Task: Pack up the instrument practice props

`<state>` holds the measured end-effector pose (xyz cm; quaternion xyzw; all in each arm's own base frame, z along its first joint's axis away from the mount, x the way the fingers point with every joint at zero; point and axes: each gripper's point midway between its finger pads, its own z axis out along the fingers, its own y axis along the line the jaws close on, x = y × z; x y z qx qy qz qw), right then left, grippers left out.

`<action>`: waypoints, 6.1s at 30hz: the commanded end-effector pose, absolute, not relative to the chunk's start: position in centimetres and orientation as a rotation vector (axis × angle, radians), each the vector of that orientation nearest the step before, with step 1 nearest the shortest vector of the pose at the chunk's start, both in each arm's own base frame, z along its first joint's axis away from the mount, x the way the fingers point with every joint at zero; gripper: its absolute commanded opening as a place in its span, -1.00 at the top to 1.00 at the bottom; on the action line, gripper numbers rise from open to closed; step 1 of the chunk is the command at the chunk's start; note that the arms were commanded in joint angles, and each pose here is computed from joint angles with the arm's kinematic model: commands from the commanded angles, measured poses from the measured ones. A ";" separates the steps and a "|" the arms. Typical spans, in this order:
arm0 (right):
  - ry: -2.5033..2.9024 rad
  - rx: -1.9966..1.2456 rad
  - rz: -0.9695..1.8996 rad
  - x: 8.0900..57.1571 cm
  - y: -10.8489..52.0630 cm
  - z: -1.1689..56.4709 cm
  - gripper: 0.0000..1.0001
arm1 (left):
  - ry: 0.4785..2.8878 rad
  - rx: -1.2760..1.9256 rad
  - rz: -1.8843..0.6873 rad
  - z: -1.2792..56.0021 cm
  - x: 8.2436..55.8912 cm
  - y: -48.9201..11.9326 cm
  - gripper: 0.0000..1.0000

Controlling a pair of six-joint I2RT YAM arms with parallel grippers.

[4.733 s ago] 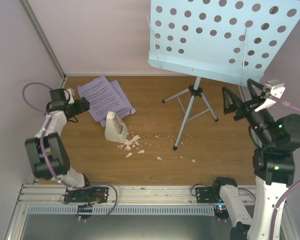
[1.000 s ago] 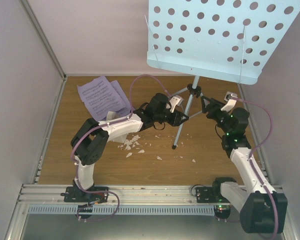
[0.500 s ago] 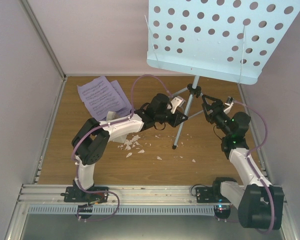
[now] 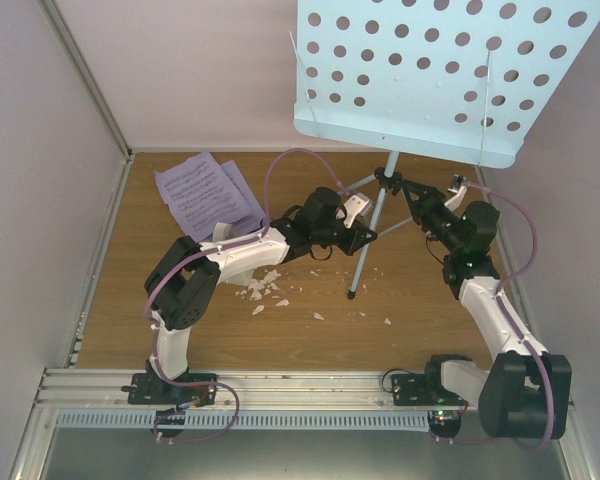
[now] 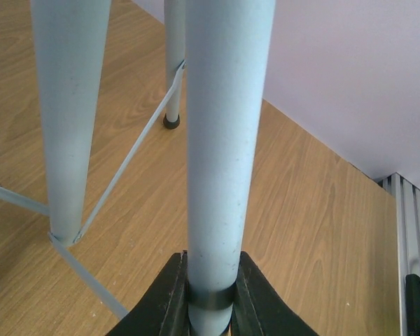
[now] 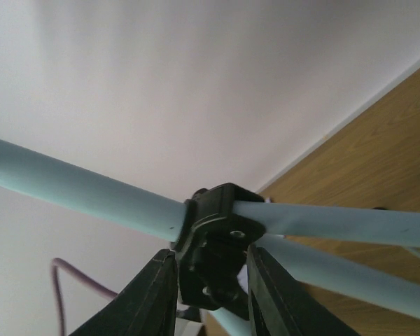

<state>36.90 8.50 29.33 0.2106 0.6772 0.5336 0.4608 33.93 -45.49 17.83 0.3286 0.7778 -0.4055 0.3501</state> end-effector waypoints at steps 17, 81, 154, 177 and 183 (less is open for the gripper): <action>1.712 0.155 1.000 37.9 9.2 29.4 0.62 | 2.042 0.796 -1.032 18.0 34.8 -45.5 1.00; 1.456 0.701 1.413 30.8 8.7 28.8 -0.61 | 2.060 0.742 -0.968 20.4 34.5 -43.7 1.00; 1.478 -0.117 1.081 35.7 6.2 33.5 -0.45 | 1.887 0.808 -1.171 24.5 34.7 -44.0 0.03; 1.383 -0.727 1.181 38.1 13.4 36.5 0.08 | 1.894 0.895 -1.183 22.2 35.3 -45.6 0.66; 1.347 -0.800 1.173 37.7 14.6 36.8 0.34 | 1.915 0.882 -1.166 21.4 36.0 -45.9 1.00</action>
